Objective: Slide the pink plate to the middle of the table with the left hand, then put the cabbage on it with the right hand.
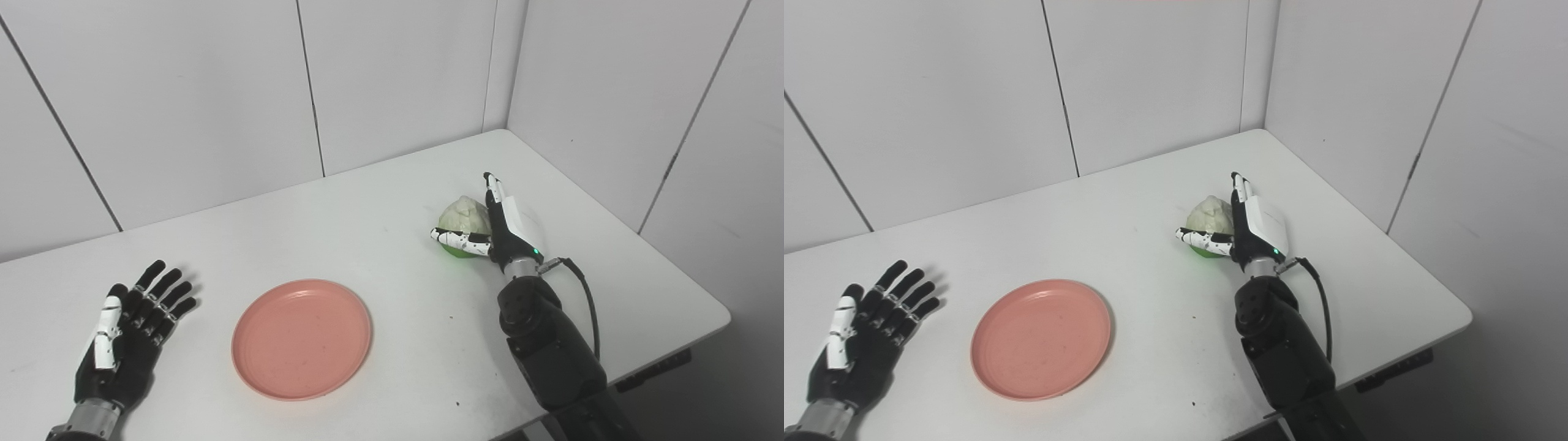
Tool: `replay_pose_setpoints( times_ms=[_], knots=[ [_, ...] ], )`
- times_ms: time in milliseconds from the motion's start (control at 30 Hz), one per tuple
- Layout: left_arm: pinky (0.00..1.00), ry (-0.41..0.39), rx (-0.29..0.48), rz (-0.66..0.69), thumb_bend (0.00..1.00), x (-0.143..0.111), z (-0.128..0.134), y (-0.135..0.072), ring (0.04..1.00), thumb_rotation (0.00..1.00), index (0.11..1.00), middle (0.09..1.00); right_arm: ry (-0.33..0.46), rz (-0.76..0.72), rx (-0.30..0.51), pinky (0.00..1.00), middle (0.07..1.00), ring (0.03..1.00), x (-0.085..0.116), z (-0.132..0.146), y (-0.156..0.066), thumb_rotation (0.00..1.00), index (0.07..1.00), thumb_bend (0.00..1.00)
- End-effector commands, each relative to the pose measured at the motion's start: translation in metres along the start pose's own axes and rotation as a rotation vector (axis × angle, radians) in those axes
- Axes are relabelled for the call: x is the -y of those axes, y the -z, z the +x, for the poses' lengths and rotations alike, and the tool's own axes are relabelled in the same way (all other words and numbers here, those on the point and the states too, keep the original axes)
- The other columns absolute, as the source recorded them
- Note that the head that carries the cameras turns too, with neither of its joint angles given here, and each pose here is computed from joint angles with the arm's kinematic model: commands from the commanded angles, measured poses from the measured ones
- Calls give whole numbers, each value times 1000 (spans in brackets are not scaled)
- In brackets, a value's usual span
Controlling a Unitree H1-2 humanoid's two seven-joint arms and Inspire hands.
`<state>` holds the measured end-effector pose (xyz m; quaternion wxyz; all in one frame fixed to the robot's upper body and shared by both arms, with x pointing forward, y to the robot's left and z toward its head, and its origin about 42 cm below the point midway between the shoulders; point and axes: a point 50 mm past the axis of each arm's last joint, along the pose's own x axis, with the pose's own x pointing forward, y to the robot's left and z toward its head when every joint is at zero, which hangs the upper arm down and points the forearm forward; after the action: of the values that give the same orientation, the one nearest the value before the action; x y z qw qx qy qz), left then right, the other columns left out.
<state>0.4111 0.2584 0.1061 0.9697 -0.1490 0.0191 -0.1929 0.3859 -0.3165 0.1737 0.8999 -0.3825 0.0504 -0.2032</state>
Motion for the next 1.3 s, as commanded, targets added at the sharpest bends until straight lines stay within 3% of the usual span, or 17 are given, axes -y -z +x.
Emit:
replay_pose_setpoints(
  times_ms=[0, 433, 833, 900, 1133, 1267],
  knots=[
    [833, -60, -99, -40, 449, -13, -26, 29, 857, 1000, 872, 878, 54, 14, 59, 804, 1000, 961, 15, 14, -21, 517, 1000, 1000],
    [836, -64, -101, -32, 452, -12, -27, 28, 861, 1000, 873, 882, -17, 60, 49, 792, 1000, 955, 10, 15, -23, 471, 1000, 1000],
    [845, -60, -100, -32, 456, -8, -28, 28, 866, 1000, 878, 886, 33, 40, 112, 788, 935, 887, 10, 21, -14, 298, 955, 1000],
    [845, -59, -101, -31, 455, -7, -29, 27, 867, 1000, 878, 886, 57, 46, 136, 760, 888, 850, 9, 22, -12, 210, 904, 1000],
    [845, -56, -103, -28, 458, -6, -29, 27, 867, 1000, 881, 887, 131, 51, 123, 657, 747, 720, 6, 25, -7, 70, 770, 985],
    [841, -59, -108, -25, 462, -5, -29, 27, 863, 996, 876, 882, 135, 57, 134, 501, 593, 552, 6, 25, -4, 4, 618, 900]
  ],
)
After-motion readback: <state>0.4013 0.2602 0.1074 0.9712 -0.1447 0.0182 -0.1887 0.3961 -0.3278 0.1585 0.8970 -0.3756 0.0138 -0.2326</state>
